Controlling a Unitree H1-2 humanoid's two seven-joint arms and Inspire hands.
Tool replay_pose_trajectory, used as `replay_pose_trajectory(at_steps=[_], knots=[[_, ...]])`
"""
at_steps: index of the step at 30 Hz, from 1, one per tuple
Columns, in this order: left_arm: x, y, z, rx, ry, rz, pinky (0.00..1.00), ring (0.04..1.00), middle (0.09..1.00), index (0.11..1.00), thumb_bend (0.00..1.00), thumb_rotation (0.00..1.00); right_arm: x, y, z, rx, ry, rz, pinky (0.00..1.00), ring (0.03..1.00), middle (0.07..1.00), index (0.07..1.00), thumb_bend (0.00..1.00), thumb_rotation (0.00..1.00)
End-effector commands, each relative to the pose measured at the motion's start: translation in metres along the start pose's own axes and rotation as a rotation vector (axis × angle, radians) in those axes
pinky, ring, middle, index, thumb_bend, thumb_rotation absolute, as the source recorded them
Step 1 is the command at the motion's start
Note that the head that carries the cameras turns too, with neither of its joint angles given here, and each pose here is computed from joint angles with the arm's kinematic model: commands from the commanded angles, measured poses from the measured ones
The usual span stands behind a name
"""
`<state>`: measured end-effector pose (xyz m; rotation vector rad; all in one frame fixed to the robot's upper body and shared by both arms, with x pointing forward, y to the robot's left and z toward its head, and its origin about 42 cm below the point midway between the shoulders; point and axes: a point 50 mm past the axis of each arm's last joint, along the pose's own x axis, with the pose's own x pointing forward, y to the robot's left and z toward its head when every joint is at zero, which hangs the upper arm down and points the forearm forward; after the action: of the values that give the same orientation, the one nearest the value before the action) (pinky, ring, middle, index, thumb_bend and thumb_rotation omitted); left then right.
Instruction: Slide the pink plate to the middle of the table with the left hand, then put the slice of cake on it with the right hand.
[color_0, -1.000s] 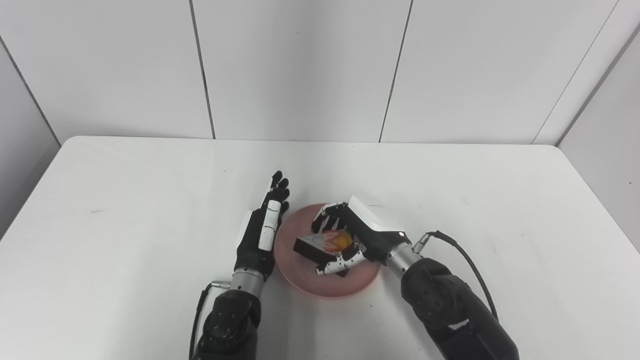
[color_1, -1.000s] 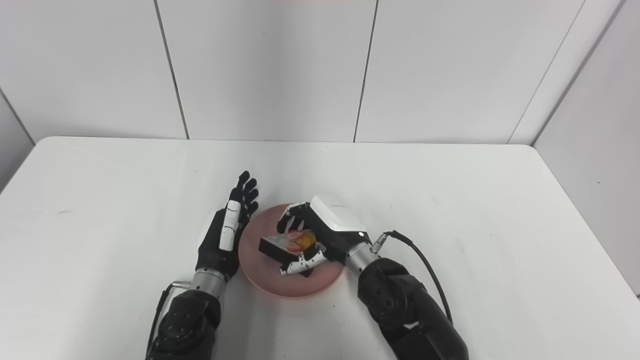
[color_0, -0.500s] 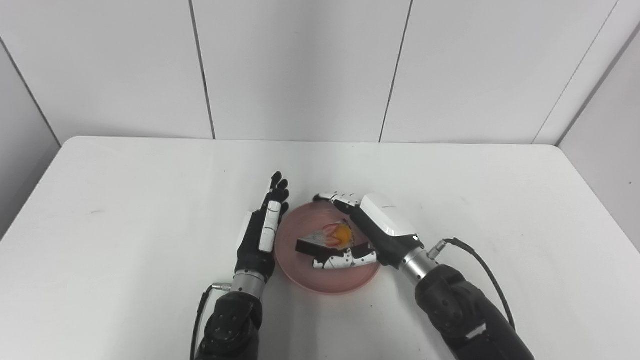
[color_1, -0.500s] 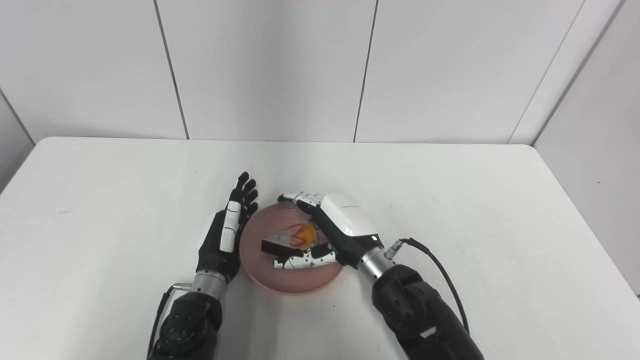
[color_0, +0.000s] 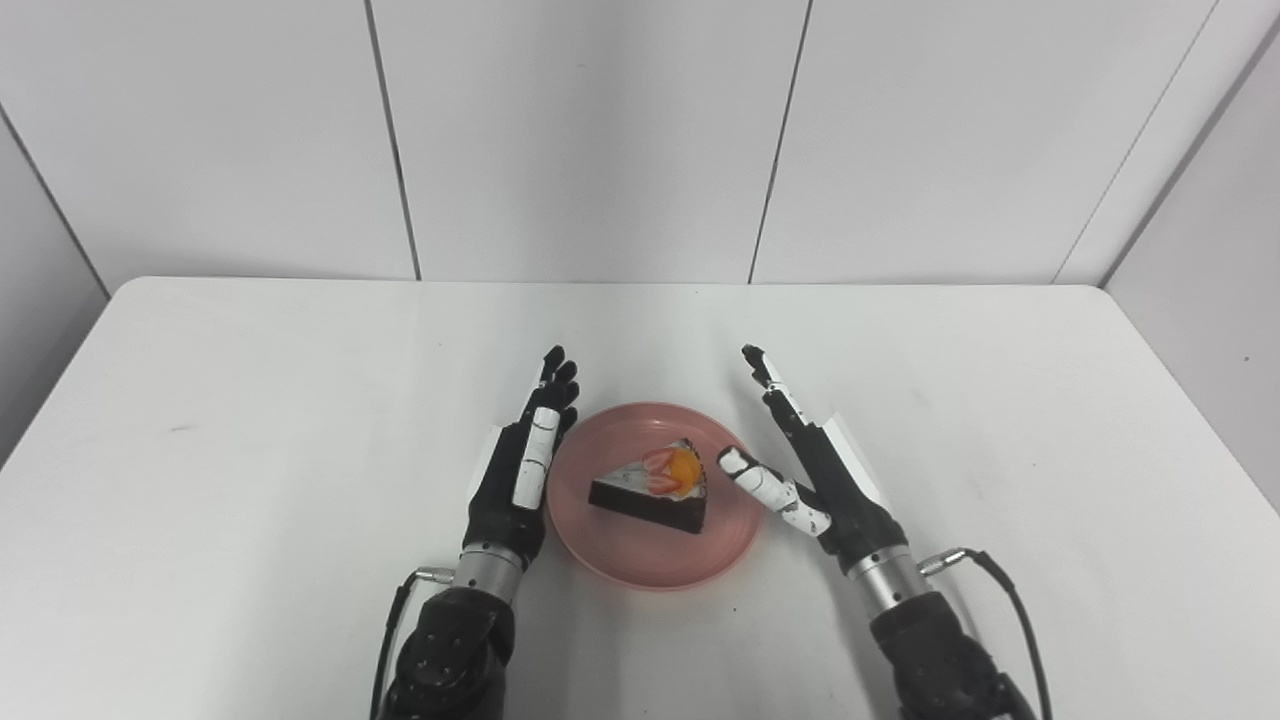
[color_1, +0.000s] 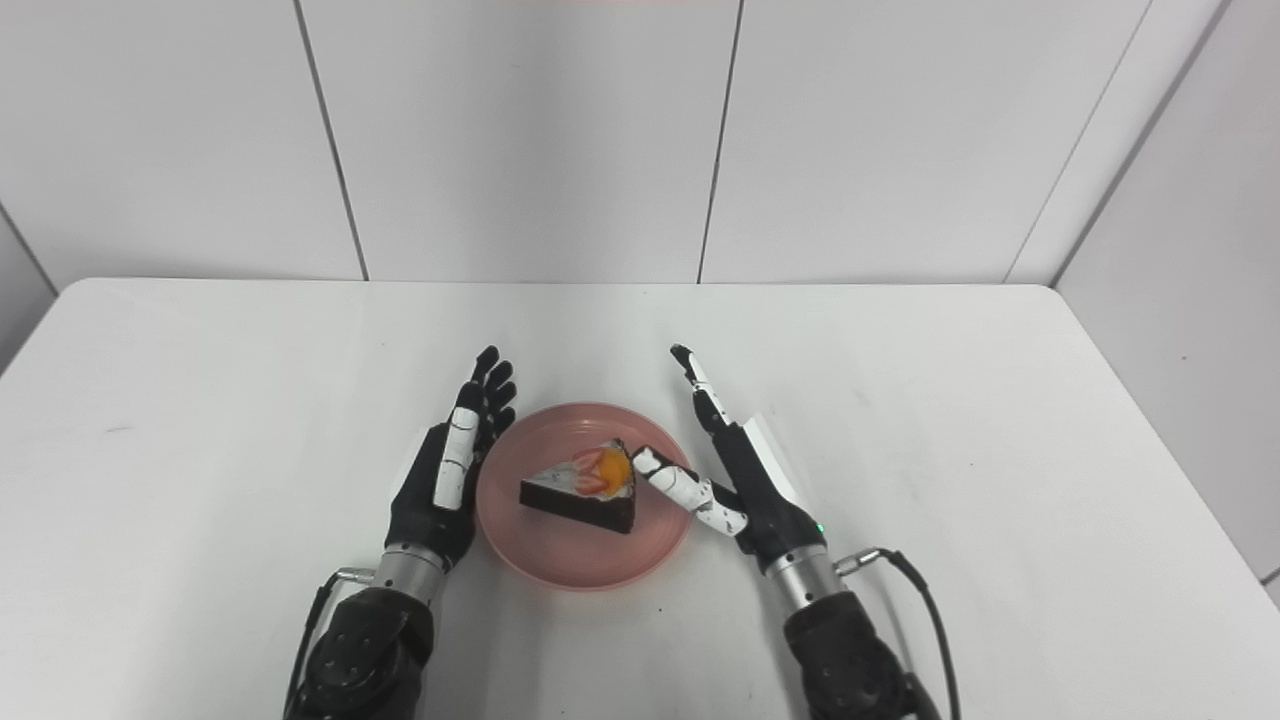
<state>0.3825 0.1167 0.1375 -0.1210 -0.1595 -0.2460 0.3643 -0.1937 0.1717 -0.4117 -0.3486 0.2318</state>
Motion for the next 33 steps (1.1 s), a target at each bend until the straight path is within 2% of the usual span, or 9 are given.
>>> replay_pose_trajectory(at_steps=[1, 5, 10, 17, 24, 33], knots=[[-0.014, 0.015, -0.013, 0.011, 0.037, 0.004, 1.0, 1.0, 1.0, 1.0, 0.79, 1.0, 0.011, -0.008, 0.013, 0.126, -0.084, -0.09, 1.0, 1.0, 1.0, 1.0, 0.64, 0.98], [-0.016, 0.019, -0.011, 0.007, 0.033, 0.017, 1.0, 1.0, 1.0, 1.0, 0.77, 1.0, 0.013, -0.003, 0.011, 0.285, -0.046, -0.133, 1.0, 1.0, 1.0, 1.0, 0.66, 0.94], [-0.017, 0.023, -0.01, 0.014, 0.044, 0.018, 1.0, 1.0, 1.0, 1.0, 0.79, 1.0, 0.011, 0.001, 0.007, 0.344, 0.014, -0.106, 1.0, 1.0, 1.0, 1.0, 0.59, 0.93], [-0.016, 0.027, -0.011, 0.007, 0.05, 0.033, 1.0, 1.0, 1.0, 1.0, 0.79, 1.0, 0.008, 0.008, 0.0, 0.402, 0.056, -0.11, 1.0, 1.0, 1.0, 1.0, 0.58, 0.91], [-0.016, 0.026, -0.011, 0.004, 0.06, 0.044, 1.0, 1.0, 1.0, 1.0, 0.79, 1.0, 0.005, 0.015, -0.005, 0.419, 0.073, -0.113, 1.0, 1.0, 1.0, 1.0, 0.61, 0.92], [-0.017, 0.024, -0.012, 0.0, 0.053, 0.05, 1.0, 1.0, 1.0, 1.0, 0.76, 1.0, 0.003, 0.015, -0.01, 0.464, 0.09, -0.156, 1.0, 1.0, 1.0, 1.0, 0.61, 0.9]])
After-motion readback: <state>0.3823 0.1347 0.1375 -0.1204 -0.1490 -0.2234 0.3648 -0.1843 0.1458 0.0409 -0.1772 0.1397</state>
